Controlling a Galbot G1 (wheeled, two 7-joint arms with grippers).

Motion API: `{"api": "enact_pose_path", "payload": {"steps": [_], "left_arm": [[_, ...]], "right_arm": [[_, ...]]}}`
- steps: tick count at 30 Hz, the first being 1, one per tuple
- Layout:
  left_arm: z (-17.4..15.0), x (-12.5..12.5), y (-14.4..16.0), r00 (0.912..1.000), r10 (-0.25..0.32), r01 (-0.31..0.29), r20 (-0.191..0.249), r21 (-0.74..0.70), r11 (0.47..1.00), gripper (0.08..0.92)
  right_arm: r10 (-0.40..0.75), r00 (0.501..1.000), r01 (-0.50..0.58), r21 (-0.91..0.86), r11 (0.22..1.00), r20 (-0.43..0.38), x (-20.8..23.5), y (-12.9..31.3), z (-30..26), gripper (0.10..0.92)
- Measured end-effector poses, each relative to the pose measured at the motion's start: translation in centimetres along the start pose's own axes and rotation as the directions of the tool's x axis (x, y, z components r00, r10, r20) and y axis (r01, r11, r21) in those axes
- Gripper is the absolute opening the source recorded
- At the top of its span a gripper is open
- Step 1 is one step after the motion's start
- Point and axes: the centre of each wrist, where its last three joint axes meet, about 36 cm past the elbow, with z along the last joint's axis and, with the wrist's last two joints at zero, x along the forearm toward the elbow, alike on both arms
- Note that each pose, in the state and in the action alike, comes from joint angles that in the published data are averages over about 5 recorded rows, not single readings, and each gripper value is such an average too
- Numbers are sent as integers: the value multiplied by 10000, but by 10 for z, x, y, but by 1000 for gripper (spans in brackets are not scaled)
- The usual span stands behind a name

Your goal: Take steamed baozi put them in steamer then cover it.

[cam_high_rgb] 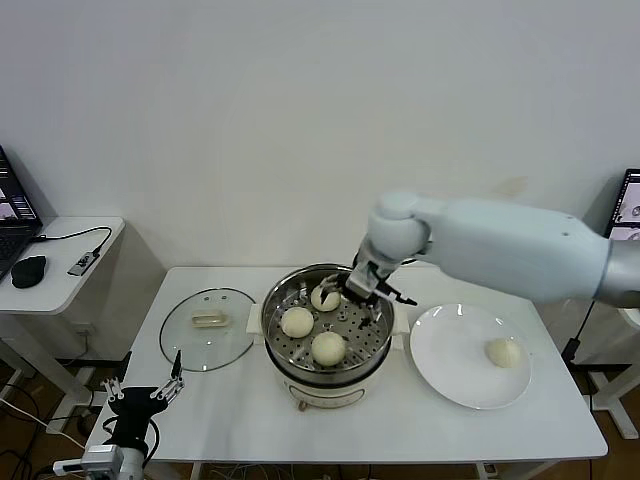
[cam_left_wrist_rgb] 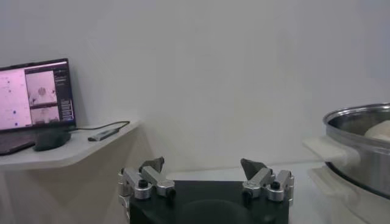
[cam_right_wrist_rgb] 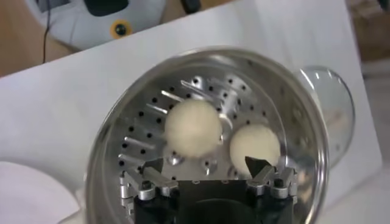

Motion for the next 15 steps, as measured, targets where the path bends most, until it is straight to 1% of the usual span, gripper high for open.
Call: {"api": "enact_pose_path", "payload": {"steps": [5,10,15], "left_arm": [[1,-2,0,10000,92,-92,2,-69,9999,823],[2,-4,-1,9998,196,-196,1,-104,9998,823],[3,-6,-3,9995,300,-300,0,-134,9995,823]], "right_arm": [[381,9975,-509,-2310,9716,-596,22,29,26,823],[408,9921,-874,-4206,9030,-1185,37,72,59,823],[186,9864,-1058,-5431,8330,-1636,41,121,89,823]]}}
